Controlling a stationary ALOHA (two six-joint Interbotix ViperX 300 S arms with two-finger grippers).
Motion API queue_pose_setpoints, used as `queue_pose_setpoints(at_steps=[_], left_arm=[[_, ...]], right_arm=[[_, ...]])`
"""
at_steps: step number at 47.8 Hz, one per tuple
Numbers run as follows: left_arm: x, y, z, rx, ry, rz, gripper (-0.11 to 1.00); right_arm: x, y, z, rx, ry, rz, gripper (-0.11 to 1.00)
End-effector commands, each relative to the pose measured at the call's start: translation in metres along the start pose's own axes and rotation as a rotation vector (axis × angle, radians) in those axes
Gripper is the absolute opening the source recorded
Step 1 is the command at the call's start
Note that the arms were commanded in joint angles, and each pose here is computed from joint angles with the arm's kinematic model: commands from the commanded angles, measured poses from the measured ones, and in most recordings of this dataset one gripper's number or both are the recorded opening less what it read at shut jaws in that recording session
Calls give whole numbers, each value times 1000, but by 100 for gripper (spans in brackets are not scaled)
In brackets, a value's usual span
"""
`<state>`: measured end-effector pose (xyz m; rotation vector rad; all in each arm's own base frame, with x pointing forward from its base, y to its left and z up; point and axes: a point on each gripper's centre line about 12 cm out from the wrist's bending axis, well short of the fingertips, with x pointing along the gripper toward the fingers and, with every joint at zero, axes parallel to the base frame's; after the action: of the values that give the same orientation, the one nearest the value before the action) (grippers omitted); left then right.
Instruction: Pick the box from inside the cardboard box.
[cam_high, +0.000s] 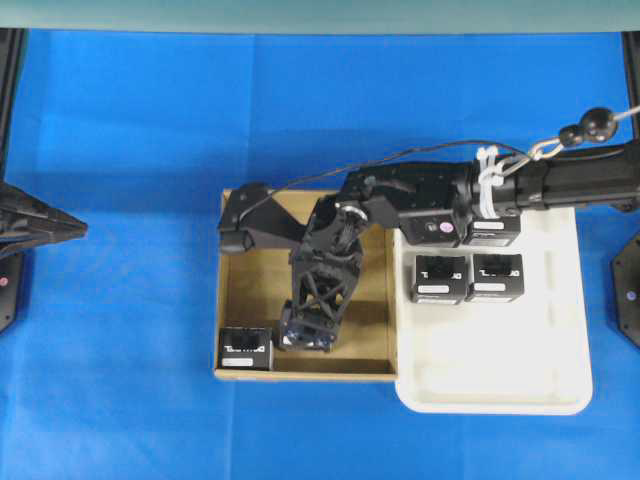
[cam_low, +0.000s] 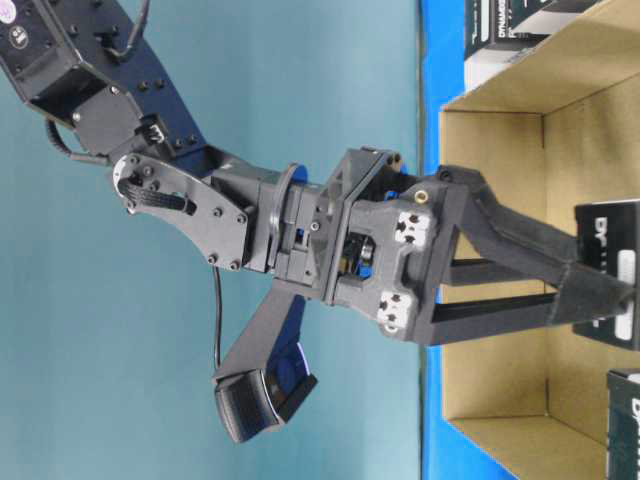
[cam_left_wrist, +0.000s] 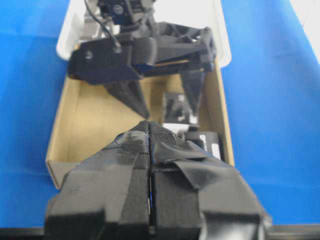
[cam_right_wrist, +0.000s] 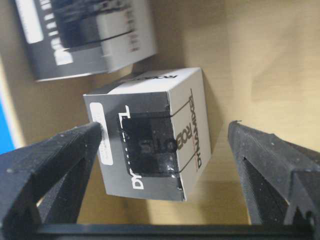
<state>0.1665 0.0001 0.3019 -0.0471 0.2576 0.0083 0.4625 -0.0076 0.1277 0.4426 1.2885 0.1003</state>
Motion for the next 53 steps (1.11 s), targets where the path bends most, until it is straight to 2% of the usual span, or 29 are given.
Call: queue_pose_setpoints(at_steps=[1, 19, 30, 43, 53], left_arm=[[-1, 0, 10, -1, -25, 1, -7], [-1, 0, 10, -1, -25, 1, -7], [-1, 0, 10, 1, -26, 3, -7], [-1, 0, 10, -1, -26, 4, -7], [-1, 0, 10, -1, -26, 4, -7]], right_arm=[[-2, -14, 2, 1, -7, -24, 100], [-15, -48, 10, -27, -31, -74, 100], [-21, -60, 15, -40, -42, -104, 100], [-28, -48, 23, -60, -60, -94, 100], [-57, -29, 37, -91, -70, -70, 100]])
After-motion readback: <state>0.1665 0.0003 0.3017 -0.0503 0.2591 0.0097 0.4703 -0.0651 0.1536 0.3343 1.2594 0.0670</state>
